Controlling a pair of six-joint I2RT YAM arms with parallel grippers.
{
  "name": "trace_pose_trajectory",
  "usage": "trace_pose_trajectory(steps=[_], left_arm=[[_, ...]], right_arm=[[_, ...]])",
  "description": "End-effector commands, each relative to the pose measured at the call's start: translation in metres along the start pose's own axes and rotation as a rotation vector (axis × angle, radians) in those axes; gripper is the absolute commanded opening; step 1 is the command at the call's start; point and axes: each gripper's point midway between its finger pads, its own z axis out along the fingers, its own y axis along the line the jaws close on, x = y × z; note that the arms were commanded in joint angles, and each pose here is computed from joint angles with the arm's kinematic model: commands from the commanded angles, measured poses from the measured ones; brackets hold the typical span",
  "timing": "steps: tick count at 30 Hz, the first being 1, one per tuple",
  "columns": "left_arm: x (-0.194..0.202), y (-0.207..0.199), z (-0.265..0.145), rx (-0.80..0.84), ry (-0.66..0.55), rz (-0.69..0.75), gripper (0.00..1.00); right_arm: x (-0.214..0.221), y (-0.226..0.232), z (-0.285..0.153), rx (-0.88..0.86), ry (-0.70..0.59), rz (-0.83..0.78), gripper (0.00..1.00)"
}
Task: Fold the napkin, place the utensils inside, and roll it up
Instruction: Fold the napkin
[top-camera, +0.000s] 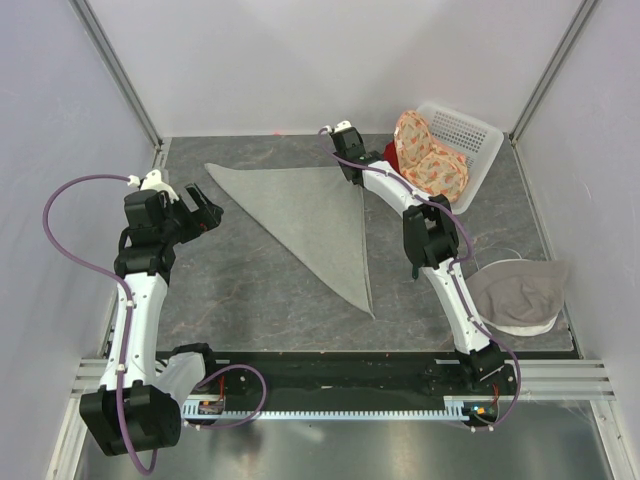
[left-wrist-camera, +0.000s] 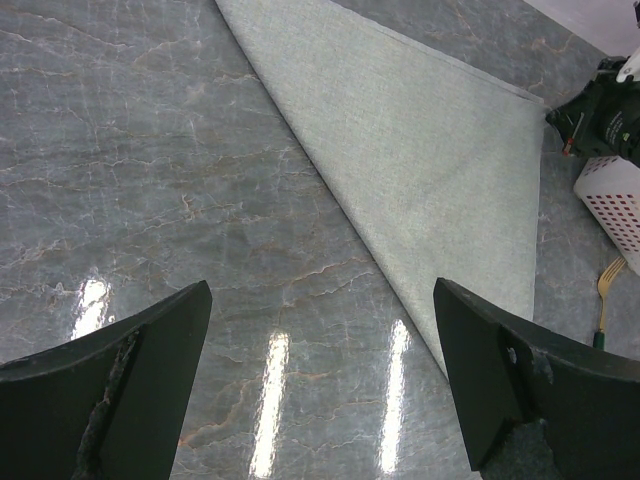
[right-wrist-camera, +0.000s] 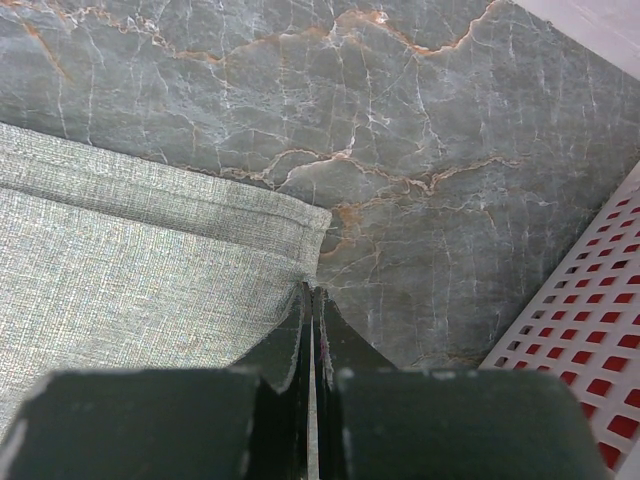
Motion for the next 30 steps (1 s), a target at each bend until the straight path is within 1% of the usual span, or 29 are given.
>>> trace_pose_trajectory(steps=[1,14,24,26,27,29,30], left_arm=[[-0.010,-0.001,-0.001,0.012,-0.042,0.030,1.00],[-0.010,-0.001,-0.001,0.013,-0.042,0.032,1.00],[-0.009,-0.002,-0.001,0.014,-0.038,0.031,1.00],[-0.010,-0.001,-0.001,0.012,-0.040,0.030,1.00],[-0.009,-0.001,0.000,0.013,-0.038,0.030,1.00],[-0.009,-0.001,0.000,0.014,-0.036,0.030,1.00],[-0.010,-0.002,0.000,0.015,-0.039,0.030,1.00]], right_arm=[[-0.018,-0.014,0.002,0.054,-0.049,0.014,0.00],[-0.024,-0.017,0.004,0.067,-0.069,0.014,0.00],[-0.018,-0.015,0.008,0.072,-0.059,0.008,0.00],[-0.021,-0.017,0.005,0.074,-0.062,0.012,0.06],[-0.022,-0.017,0.003,0.070,-0.063,0.012,0.12],[-0.029,-0.018,-0.006,0.053,-0.077,0.021,0.16],[-0.034,-0.019,-0.010,0.040,-0.086,0.024,0.20]])
